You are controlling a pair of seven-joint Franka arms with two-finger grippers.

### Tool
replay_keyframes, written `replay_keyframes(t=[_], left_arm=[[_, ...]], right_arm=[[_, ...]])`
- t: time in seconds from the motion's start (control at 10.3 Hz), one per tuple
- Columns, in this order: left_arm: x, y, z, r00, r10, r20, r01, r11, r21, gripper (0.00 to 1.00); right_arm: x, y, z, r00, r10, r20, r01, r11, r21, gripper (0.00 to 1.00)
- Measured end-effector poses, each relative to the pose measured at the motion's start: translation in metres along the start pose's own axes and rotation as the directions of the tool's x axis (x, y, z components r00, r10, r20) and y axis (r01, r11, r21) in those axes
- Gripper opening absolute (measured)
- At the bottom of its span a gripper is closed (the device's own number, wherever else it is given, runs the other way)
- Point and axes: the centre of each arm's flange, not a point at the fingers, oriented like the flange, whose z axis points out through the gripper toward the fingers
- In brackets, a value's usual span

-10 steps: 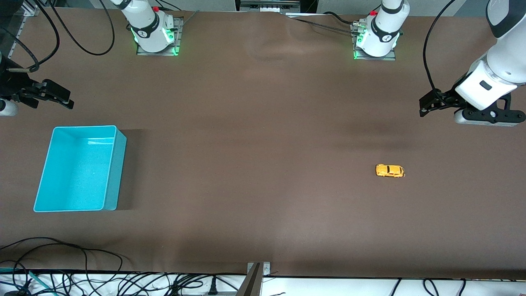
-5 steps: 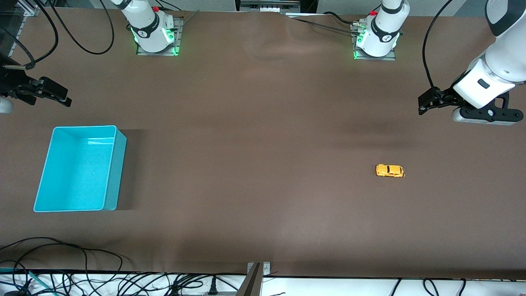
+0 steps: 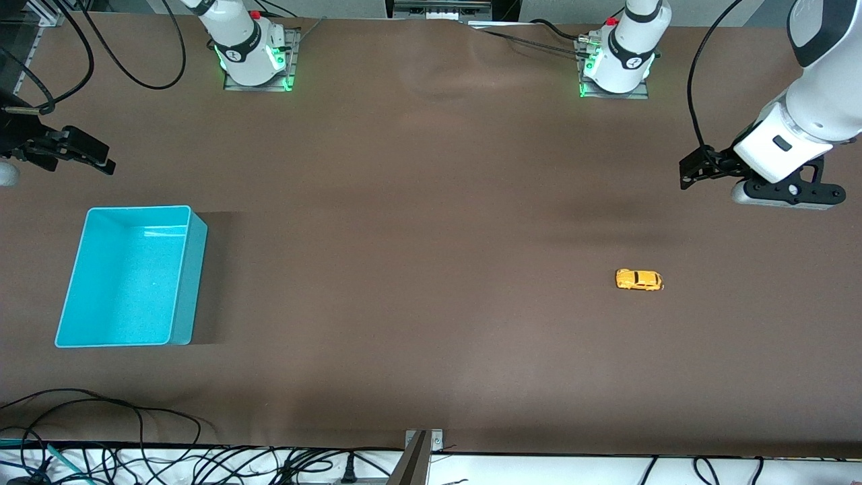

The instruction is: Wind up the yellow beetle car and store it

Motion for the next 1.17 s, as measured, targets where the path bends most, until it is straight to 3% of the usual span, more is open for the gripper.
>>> replay_keyframes(t=[1.17], left_arm=[[0.0028,0.0072,0.0068,1.0,0.013,0.012,-0.013,1.0,0.0,1.0]], right_arm=[[0.0035,-0.0015,0.0073,1.0,0.003,0.013,-0.003,1.0,0.013,1.0]])
